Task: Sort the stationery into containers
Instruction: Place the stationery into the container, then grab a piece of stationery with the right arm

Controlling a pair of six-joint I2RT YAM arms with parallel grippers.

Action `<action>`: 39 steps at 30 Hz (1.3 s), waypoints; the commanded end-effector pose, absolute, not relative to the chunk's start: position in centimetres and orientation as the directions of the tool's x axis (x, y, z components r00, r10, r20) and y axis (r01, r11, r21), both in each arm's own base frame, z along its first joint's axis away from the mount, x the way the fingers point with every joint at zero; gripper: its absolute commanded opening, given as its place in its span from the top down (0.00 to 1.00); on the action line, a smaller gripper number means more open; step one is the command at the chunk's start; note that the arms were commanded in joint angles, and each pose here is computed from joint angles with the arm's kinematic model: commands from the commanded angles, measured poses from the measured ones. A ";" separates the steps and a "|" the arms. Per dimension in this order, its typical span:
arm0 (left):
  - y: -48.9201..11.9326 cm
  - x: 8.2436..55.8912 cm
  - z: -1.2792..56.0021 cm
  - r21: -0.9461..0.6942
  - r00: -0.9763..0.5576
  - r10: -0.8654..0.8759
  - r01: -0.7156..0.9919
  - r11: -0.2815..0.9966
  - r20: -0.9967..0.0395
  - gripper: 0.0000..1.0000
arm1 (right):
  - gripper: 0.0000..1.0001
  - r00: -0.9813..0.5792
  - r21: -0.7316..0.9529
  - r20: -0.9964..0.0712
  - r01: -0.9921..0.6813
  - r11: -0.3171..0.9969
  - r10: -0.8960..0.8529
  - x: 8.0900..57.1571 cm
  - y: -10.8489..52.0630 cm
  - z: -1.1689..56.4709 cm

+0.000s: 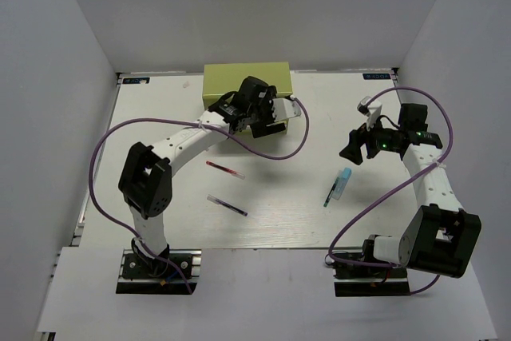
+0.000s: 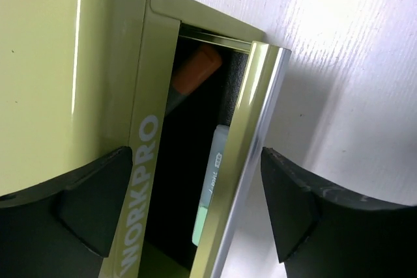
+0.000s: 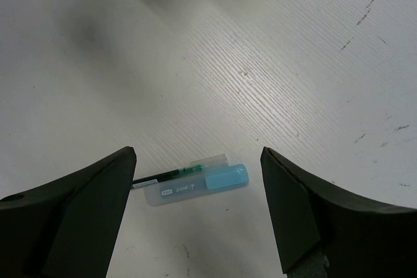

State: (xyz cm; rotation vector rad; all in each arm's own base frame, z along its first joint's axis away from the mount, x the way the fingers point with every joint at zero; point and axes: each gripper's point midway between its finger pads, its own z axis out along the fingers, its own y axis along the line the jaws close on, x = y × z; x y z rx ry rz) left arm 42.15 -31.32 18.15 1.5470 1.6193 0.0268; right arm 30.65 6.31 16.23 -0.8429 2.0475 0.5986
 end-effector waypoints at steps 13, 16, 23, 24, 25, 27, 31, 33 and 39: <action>-30.0 40.2 30.1 0.558 0.180 0.643 0.696 0.451 -0.744 0.00 | 0.31 -0.125 -0.159 -0.805 -0.896 0.414 -0.579 28.9 6.3 15.5; -29.1 37.8 30.2 0.459 0.103 0.580 0.726 0.511 -0.808 0.00 | 0.40 -0.006 -0.214 -0.753 -0.943 0.254 -0.658 26.8 6.2 13.7; -25.1 33.5 28.1 0.051 -0.300 0.286 0.603 0.796 -0.910 0.00 | 0.60 0.229 -0.272 -0.533 -0.958 -0.091 -0.815 24.8 3.1 8.0; -24.4 32.5 27.3 -0.060 -0.395 0.184 0.531 0.845 -0.900 0.00 | 0.56 0.237 -0.251 -0.516 -0.961 -0.119 -0.823 24.4 2.7 7.8; -23.7 32.1 26.6 -0.106 -0.441 0.141 0.489 0.866 -0.887 0.00 | 0.53 0.283 -0.269 -0.507 -0.949 -0.162 -0.814 24.7 2.8 8.1; -23.2 29.7 24.1 -0.225 -0.542 0.058 0.441 0.869 -0.838 0.00 | 0.46 0.371 -0.277 -0.503 -0.925 -0.261 -0.781 24.3 3.2 7.9; -22.4 26.9 20.1 -0.403 -0.661 -0.120 0.294 0.867 -0.740 0.00 | 0.38 0.480 -0.313 -0.439 -0.874 -0.371 -0.759 24.4 3.0 6.7; -21.0 25.9 18.9 -0.451 -0.669 -0.214 0.203 0.869 -0.712 0.00 | 0.38 0.529 -0.332 -0.410 -0.845 -0.418 -0.743 24.8 3.0 6.3; -18.7 24.1 18.2 -0.580 -0.630 -0.428 0.043 0.813 -0.647 0.00 | 0.38 0.575 -0.315 -0.387 -0.817 -0.482 -0.721 24.9 3.2 4.9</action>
